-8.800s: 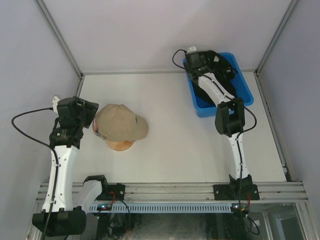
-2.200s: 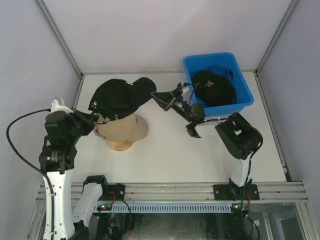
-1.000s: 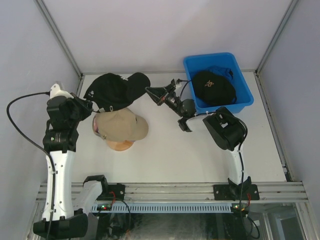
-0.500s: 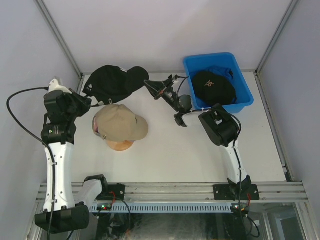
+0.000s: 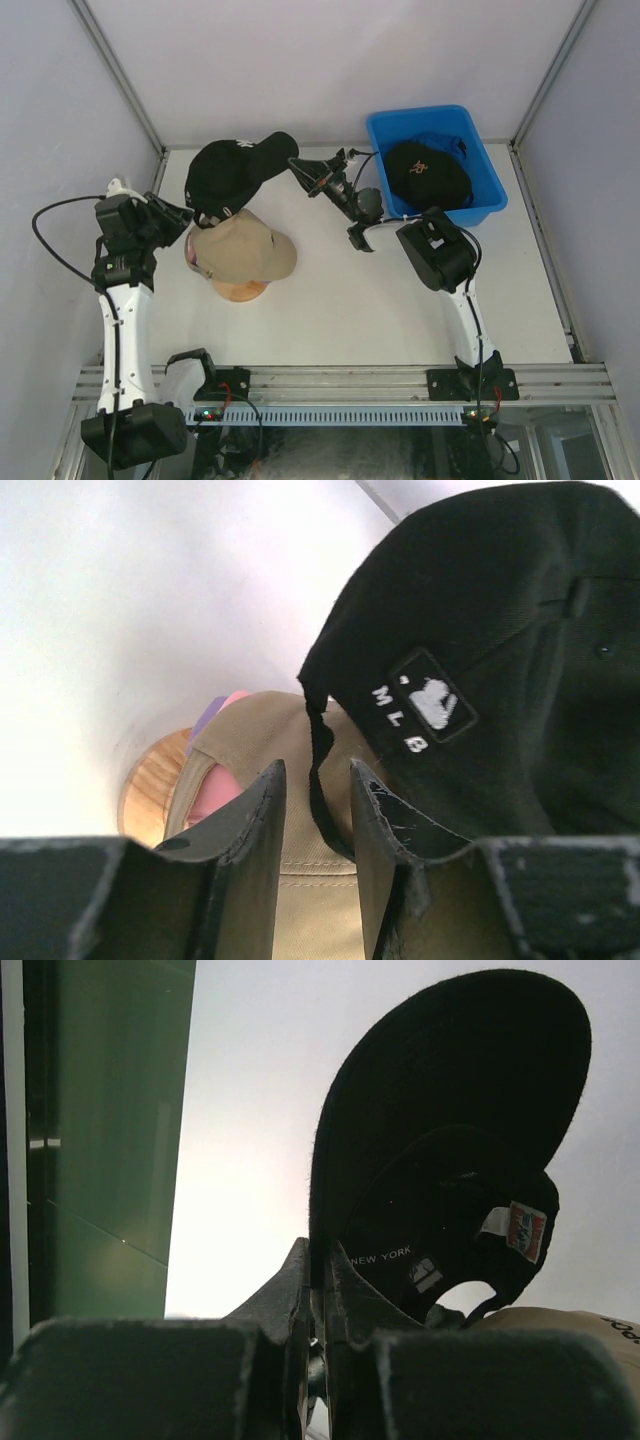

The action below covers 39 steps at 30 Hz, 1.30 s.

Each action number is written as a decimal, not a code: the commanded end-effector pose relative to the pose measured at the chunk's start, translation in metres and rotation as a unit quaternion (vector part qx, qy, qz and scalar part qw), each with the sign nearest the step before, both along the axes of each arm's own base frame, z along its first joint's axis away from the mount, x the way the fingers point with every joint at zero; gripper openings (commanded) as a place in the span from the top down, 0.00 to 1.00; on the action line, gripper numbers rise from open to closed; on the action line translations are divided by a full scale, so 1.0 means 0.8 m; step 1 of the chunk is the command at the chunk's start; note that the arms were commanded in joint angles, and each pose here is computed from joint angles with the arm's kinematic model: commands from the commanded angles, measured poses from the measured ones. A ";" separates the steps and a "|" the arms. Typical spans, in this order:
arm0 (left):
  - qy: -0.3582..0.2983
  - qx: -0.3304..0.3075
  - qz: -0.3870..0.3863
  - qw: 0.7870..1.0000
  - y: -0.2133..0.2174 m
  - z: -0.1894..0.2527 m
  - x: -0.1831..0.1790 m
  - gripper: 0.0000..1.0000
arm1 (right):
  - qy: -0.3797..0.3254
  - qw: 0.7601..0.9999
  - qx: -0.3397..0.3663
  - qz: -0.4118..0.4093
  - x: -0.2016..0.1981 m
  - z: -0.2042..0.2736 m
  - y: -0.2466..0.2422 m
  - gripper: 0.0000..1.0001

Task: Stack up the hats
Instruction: Stack the hat on the hat.

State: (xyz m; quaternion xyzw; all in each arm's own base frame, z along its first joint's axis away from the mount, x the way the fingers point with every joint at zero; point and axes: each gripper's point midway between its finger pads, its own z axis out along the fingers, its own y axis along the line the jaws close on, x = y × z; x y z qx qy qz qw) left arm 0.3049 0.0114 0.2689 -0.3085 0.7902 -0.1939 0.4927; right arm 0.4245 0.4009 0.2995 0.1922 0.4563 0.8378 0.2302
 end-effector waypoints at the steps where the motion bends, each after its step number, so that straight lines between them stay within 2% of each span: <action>1: -0.023 -0.023 0.002 0.999 -0.002 0.005 0.000 0.64 | -0.021 0.999 0.045 0.009 -0.016 0.034 -0.005 1.00; 8: -0.013 -0.042 0.024 0.999 0.004 0.002 -0.001 0.60 | -0.016 0.996 0.076 0.032 -0.033 0.056 0.011 1.00; 13: -0.025 -0.076 0.032 0.996 0.004 0.009 0.004 0.54 | -0.007 0.996 0.082 0.045 -0.051 0.061 0.018 1.00; 17: -0.043 -0.107 0.038 0.993 0.002 0.018 0.007 0.54 | -0.006 0.996 0.083 0.045 -0.057 0.064 0.016 1.00; 19: -0.053 -0.120 0.040 0.990 0.001 0.025 0.007 0.56 | -0.006 0.995 0.085 0.045 -0.057 0.068 0.014 1.00; 23: -0.068 -0.144 0.043 0.986 -0.004 0.042 0.005 0.68 | -0.006 0.995 0.089 0.040 -0.054 0.072 0.010 1.00; 27: -0.045 -0.156 0.055 0.985 -0.005 0.038 -0.004 0.70 | -0.006 0.995 0.100 0.031 -0.044 0.078 0.003 1.00; 33: -0.018 -0.185 0.062 0.981 -0.015 0.014 -0.020 0.61 | -0.013 0.994 0.109 0.026 -0.038 0.088 -0.001 1.00; 39: -0.008 -0.202 0.063 0.977 -0.022 0.013 -0.031 0.54 | -0.018 0.993 0.114 0.027 -0.035 0.094 -0.001 1.00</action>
